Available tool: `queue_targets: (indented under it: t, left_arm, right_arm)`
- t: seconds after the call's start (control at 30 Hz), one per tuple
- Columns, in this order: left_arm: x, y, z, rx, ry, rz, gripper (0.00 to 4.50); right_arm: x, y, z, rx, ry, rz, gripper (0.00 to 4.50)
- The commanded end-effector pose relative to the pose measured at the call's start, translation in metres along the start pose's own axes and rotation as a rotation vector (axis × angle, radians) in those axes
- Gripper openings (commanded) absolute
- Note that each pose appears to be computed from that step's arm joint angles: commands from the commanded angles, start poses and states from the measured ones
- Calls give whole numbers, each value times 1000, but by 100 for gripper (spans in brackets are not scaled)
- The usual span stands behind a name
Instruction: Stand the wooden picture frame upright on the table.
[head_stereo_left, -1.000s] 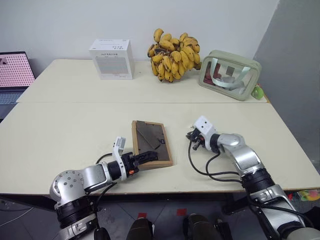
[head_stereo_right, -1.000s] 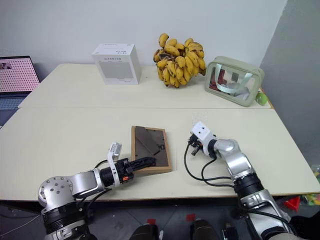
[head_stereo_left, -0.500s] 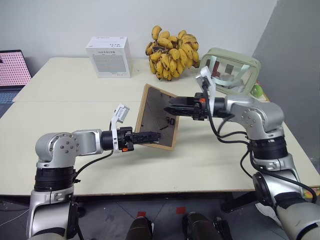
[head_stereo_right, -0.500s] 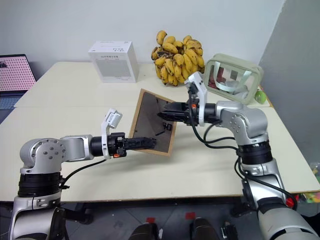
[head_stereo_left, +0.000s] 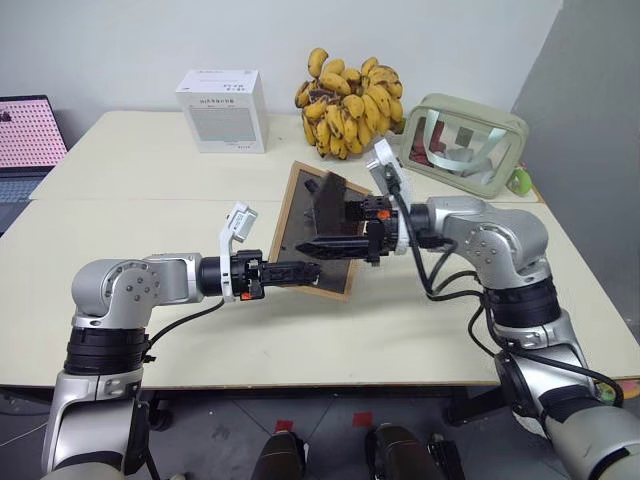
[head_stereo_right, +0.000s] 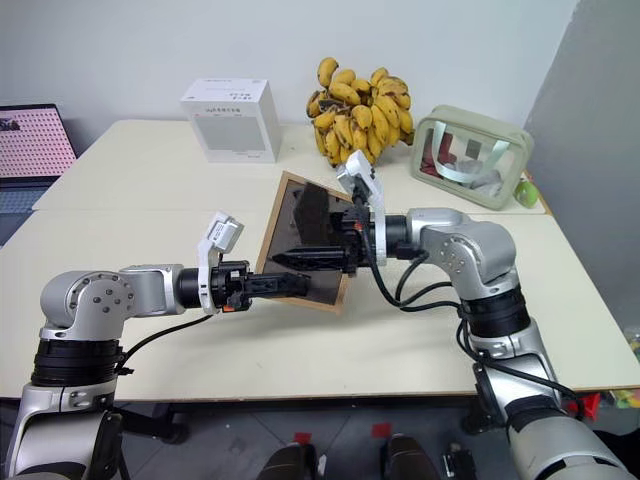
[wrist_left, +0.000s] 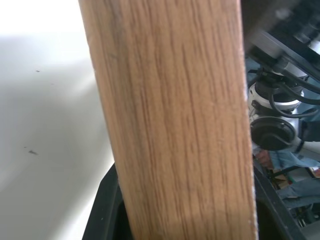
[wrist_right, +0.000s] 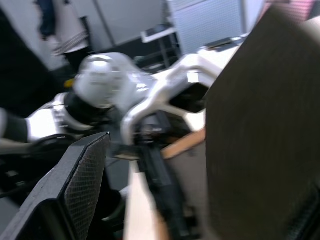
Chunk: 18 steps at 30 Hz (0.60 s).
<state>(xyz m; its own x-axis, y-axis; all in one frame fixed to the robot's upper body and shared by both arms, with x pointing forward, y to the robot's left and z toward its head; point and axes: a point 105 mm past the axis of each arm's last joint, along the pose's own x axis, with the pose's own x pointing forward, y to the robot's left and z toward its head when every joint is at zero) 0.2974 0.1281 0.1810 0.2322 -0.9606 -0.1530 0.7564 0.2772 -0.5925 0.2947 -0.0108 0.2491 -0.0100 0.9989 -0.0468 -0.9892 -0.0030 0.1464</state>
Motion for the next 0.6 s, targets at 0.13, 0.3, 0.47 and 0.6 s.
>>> queue_targets:
  t: [0.13, 0.3, 0.47, 0.6]
  left_arm:
    - [-5, -20, 5, -56, -20, -77, 128]
    - [-9, -21, -3, -241, -30, -127, 128]
    - [-4, -24, 5, -365, -79, -226, 128]
    - [5, -32, 3, -441, -61, -298, 128]
  right_arm:
    - [-48, 5, 0, -50, 23, -79, 448]
    - [-96, -13, -11, -728, 171, -384, 448]
    - [-106, -20, -39, -1479, 330, -438, 448]
    - [-88, -27, -42, -1777, 264, -407, 448]
